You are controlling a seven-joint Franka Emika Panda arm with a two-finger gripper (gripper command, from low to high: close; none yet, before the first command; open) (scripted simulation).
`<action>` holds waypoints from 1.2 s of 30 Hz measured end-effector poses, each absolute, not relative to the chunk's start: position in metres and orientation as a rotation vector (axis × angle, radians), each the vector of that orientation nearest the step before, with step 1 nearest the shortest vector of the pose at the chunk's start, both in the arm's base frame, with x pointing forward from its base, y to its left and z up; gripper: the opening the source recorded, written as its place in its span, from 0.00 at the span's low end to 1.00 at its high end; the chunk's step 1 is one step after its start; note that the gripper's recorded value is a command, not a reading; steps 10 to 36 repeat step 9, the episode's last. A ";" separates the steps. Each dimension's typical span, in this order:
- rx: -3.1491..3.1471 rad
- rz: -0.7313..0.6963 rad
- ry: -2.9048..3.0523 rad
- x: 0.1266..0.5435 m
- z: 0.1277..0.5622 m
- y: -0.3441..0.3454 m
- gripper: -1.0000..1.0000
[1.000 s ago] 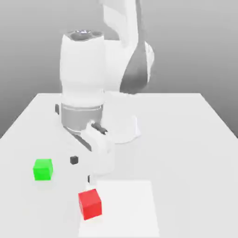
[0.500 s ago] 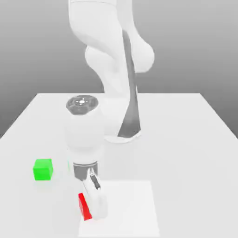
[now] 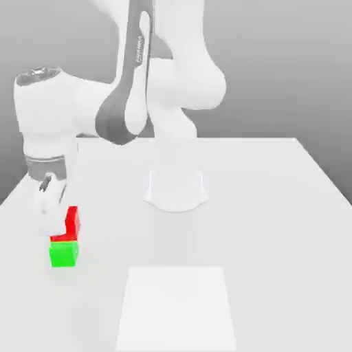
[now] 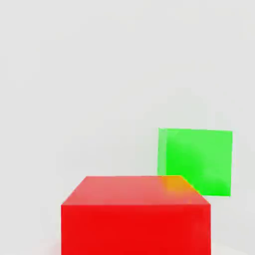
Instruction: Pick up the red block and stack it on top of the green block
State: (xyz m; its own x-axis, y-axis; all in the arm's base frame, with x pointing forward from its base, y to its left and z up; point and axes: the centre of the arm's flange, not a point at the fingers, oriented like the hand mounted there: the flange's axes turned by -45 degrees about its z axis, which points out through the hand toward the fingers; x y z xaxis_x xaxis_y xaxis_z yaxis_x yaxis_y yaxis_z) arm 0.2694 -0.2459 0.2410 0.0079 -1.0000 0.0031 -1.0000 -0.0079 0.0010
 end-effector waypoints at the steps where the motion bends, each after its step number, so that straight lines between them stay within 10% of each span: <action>1: 2.218 0.002 -2.222 0.265 0.235 -0.249 0.00; 6: 2.210 0.002 -2.233 0.261 0.190 -0.251 0.00; 7: 2.210 0.002 -2.233 0.261 0.183 -0.250 1.00; 36: 2.211 0.002 -2.233 0.261 0.183 -0.250 1.00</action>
